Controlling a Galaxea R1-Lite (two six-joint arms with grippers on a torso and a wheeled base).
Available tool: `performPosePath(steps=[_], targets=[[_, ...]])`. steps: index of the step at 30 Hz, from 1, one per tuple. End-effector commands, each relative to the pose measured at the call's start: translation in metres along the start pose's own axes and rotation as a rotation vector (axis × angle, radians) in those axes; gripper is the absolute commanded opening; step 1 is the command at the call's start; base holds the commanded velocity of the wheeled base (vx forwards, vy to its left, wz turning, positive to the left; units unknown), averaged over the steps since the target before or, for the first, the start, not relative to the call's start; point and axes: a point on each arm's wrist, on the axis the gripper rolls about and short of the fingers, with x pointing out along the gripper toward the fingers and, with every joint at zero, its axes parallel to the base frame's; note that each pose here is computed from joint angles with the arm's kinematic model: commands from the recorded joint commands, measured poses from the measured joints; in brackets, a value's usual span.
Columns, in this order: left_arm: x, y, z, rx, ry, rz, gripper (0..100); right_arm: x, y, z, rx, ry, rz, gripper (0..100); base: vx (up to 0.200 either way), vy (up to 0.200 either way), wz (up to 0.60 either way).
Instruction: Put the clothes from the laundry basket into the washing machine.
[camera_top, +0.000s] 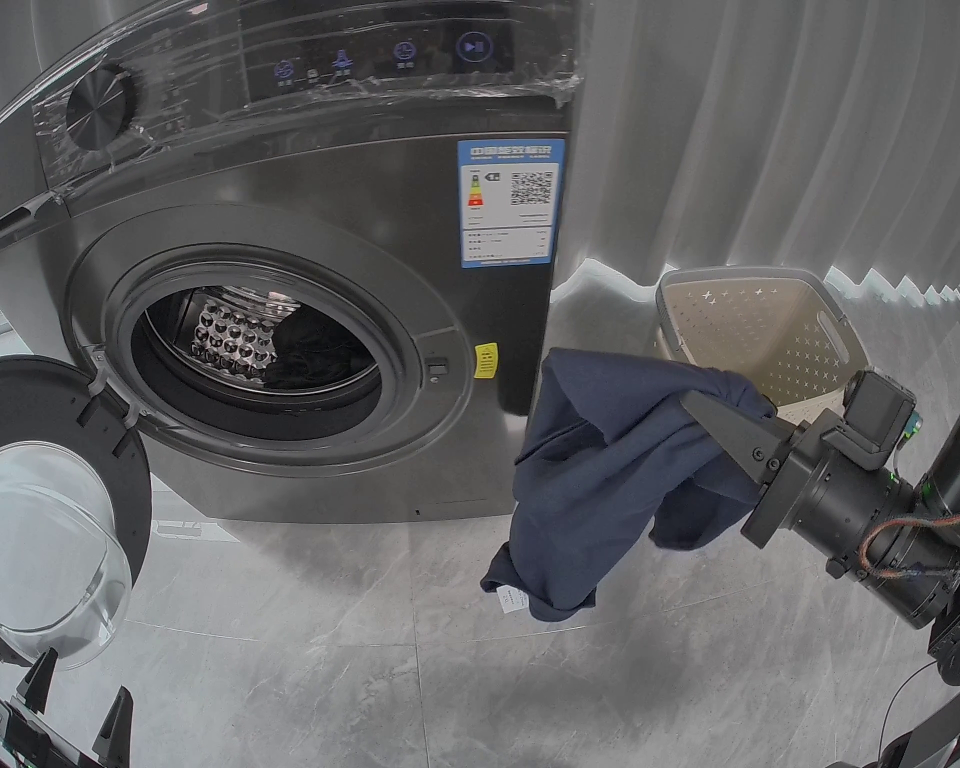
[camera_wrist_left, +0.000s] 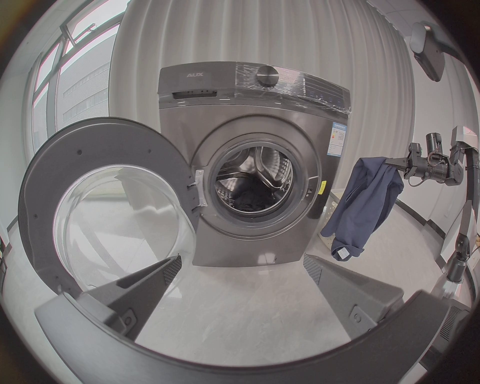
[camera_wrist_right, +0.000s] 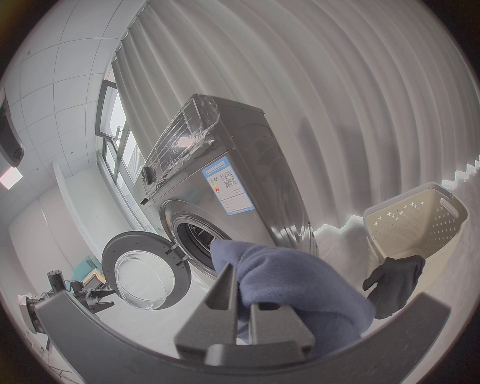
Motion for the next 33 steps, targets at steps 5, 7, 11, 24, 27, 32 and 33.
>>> performPosePath(steps=[5, 7, 11, 24, 27, 32, 33], targets=[[0.0001, 0.0001, -0.0045, 0.000, 0.003, 0.000, 100, -0.0008, -0.0016, -0.0003, -0.001, 0.002, -0.007, 0, 0.000, 0.000, 0.00], [0.0001, 0.0001, -0.0045, 0.000, 0.003, 0.000, 100, -0.0011, -0.0021, -0.0010, -0.002, 0.004, -0.009, 0, -0.200, 0.000, 0.00], [0.0001, 0.0002, -0.0045, 0.000, 0.003, 0.002, 100, -0.0010, -0.0026, -0.0016, -0.002, 0.007, -0.013, 0, -0.200, 0.000, 0.00], [0.0001, 0.0002, -0.0043, -0.002, 0.001, 0.002, 100, -0.0016, -0.0033, -0.0026, -0.003, 0.011, -0.015, 0, -0.092, 0.000, 0.00], [0.0000, 0.0001, -0.0045, -0.002, 0.002, 0.000, 100, -0.0023, -0.0038, -0.0050, -0.004, 0.021, -0.019, 0, 0.000, 0.067, 0.00], [0.0001, 0.0002, -0.0045, -0.007, 0.003, 0.000, 100, -0.0020, -0.0040, -0.0055, -0.005, 0.023, -0.022, 0, 0.000, 0.200, 0.00], [0.0001, 0.0002, -0.0045, -0.007, 0.003, 0.002, 100, -0.0020, -0.0040, -0.0055, -0.005, 0.023, -0.022, 0, 0.000, 0.200, 0.00]])
